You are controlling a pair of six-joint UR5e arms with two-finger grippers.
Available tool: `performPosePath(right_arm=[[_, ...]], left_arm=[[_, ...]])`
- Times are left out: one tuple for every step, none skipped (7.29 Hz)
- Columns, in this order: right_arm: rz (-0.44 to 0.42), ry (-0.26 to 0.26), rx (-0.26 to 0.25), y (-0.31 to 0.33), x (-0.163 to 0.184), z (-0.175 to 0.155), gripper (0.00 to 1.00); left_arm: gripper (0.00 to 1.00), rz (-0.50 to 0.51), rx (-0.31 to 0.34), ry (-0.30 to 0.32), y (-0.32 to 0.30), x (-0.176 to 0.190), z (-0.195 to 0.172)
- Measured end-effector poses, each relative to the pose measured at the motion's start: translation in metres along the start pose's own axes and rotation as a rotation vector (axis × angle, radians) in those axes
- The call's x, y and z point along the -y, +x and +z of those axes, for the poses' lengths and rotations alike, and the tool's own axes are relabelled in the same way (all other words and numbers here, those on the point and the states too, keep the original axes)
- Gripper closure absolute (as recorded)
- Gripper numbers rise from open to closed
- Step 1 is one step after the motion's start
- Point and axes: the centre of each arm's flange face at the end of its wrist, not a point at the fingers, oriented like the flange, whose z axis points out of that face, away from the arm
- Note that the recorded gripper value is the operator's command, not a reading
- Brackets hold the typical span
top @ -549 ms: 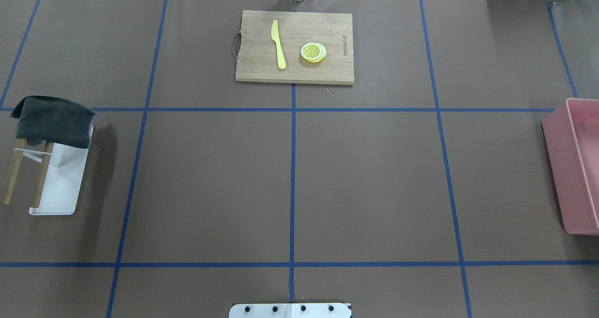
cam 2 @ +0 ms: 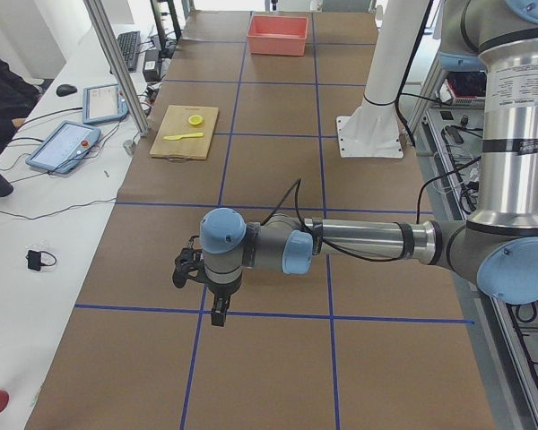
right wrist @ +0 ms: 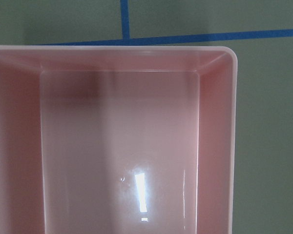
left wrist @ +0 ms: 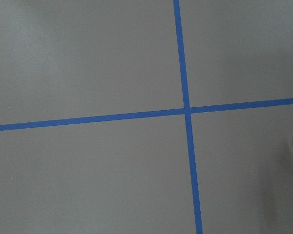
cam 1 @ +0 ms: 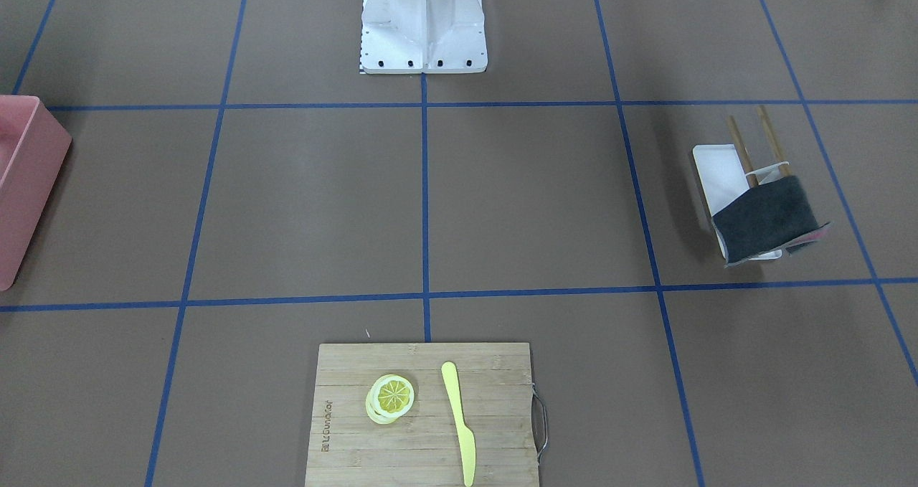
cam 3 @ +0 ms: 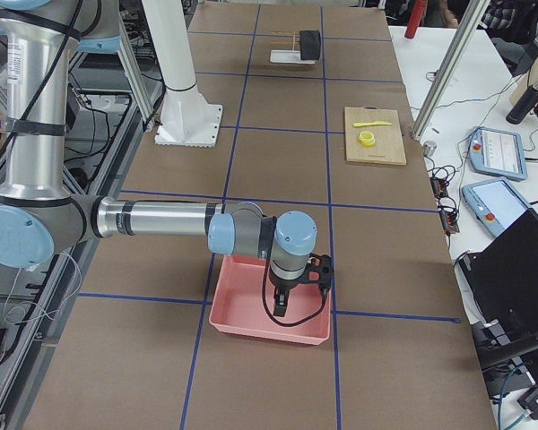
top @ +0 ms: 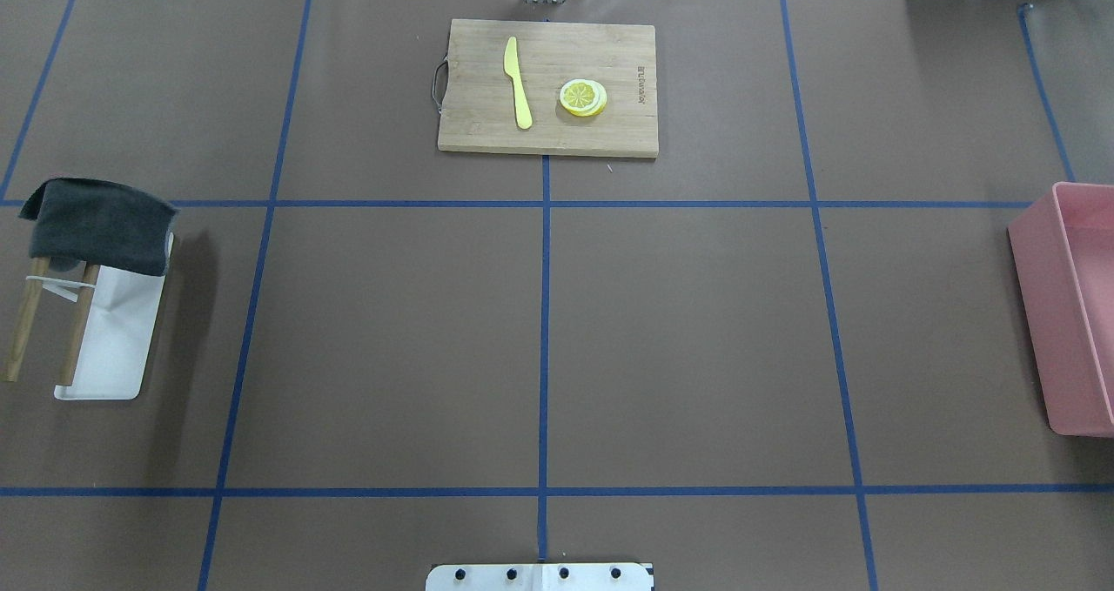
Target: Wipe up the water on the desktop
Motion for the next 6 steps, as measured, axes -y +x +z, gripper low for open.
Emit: performPosePath(right_arm=[[-0.001,0.001,0.003,-0.0007,0.0001,-0.0005,0.00],[-0.003,0.003,0.003,-0.0012,0.0003,-0.0009,0.00],[-0.004,0.004,0.004,-0.0016,0.0004,-0.0013,0.00],[-0.005,0.005,0.004,-0.0018,0.0004,-0.0014,0.00],[-0.006,0.006,0.005,-0.0020,0.0005,-0.0016,0.00],[-0.007,0.007,0.005,-0.0022,0.0007,-0.0018,0.00]], left_arm=[[0.02,0.000,0.000,-0.001,0.0001,-0.0001,0.0003],[0.02,0.000,0.000,-0.001,0.0001,-0.0002,0.0007],[0.02,-0.001,0.000,-0.003,-0.0004,-0.0003,0.0014],[0.02,-0.002,0.000,-0.004,-0.0011,-0.0006,0.0023],[0.02,-0.003,-0.001,-0.005,-0.0016,-0.0008,0.0029],[0.02,-0.003,-0.002,-0.006,-0.0017,-0.0008,0.0031]])
